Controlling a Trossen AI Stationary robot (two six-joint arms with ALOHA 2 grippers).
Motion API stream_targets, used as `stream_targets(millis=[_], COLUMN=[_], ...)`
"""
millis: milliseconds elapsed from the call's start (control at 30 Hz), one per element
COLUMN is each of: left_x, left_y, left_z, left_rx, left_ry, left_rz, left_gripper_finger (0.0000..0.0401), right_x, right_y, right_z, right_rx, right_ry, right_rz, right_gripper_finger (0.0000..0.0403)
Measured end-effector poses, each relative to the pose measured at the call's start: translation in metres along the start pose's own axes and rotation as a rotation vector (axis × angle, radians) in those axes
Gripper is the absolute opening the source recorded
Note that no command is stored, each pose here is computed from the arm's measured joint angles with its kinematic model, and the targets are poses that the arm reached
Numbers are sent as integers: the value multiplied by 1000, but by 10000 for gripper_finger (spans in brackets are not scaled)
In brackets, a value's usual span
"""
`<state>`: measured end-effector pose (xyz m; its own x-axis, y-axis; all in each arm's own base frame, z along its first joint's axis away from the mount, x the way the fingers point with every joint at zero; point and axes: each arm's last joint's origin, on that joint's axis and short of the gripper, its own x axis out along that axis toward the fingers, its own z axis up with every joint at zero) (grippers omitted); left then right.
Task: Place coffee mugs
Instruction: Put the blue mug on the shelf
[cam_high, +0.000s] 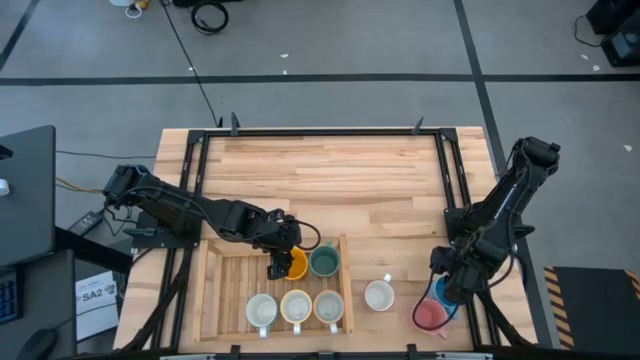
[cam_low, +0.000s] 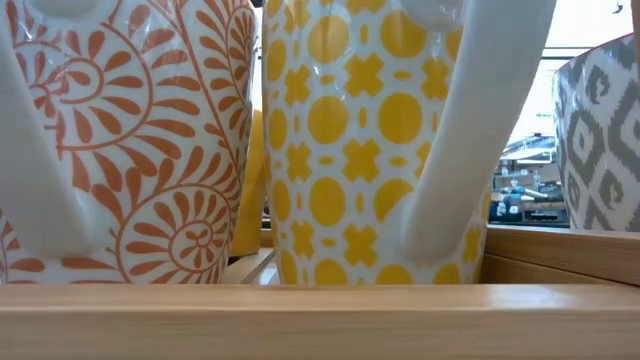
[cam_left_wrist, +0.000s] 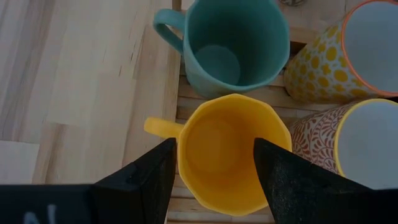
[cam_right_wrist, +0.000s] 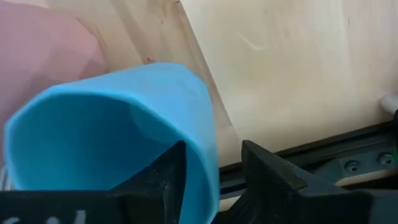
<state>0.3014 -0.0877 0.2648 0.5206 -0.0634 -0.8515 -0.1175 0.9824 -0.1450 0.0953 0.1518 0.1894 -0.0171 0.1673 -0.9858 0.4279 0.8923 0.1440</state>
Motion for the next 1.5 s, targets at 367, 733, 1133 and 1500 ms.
stream_targets(millis=[367, 733, 1133, 1500], left_x=[0, 0, -25, -55], left_y=[-1, -1, 2, 7], left_z=[2, 2, 0, -5], left_rx=[-2, -2, -6, 20], left_ry=[-22, -26, -58, -89], left_rz=[-10, -12, -46, -64], left_gripper_finger=[222, 222, 222, 222], right_x=[4, 4, -11, -64], right_y=[-3, -4, -3, -17], right_z=[0, 1, 23, 54], right_rx=[0, 9, 102, 226], right_ry=[1, -3, -22, -58], right_rz=[-14, -17, 6, -94], right_gripper_finger=[87, 24, 25, 25])
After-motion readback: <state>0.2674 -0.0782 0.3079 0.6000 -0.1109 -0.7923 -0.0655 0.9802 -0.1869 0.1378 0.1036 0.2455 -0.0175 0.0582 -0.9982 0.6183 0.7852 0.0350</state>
